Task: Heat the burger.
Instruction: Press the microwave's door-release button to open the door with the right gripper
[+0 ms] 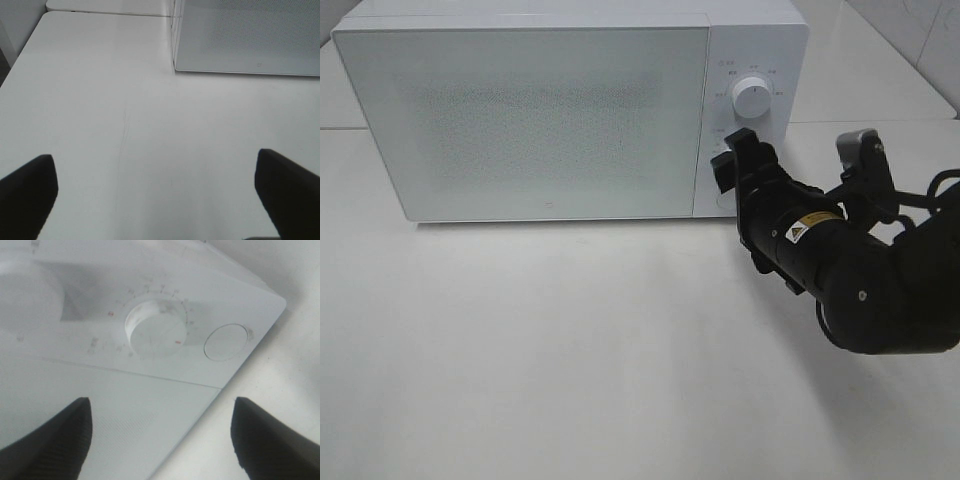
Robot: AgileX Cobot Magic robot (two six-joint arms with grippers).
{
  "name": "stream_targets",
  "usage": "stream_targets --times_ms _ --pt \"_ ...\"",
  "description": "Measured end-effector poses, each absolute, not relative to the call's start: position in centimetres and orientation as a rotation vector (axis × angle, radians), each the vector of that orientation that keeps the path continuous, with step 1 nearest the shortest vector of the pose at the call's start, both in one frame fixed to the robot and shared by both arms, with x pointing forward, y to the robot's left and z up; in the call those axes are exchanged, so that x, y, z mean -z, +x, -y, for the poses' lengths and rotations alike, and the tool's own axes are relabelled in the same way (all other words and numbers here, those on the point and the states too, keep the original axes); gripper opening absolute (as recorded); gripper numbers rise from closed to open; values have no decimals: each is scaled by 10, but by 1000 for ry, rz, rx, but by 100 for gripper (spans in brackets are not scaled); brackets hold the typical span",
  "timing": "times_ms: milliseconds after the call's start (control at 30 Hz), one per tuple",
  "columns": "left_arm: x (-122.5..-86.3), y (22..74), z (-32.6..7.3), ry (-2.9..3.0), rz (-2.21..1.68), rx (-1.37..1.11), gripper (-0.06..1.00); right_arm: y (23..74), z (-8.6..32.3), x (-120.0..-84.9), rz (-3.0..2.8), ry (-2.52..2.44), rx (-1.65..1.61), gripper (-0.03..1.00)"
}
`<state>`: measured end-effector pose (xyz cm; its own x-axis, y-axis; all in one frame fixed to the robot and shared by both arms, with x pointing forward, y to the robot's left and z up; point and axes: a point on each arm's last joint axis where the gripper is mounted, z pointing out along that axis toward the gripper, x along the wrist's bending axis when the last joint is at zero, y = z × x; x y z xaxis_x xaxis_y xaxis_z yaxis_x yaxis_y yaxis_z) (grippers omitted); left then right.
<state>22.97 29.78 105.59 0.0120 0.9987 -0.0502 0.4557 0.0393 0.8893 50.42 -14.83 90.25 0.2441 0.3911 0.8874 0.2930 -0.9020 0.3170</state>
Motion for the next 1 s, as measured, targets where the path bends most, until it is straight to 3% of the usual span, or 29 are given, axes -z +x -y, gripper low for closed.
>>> stream_targets --times_ms 1000 --pt "-1056 230 -298 1521 -1550 -895 99 476 159 -938 -2345 1903 -642 75"
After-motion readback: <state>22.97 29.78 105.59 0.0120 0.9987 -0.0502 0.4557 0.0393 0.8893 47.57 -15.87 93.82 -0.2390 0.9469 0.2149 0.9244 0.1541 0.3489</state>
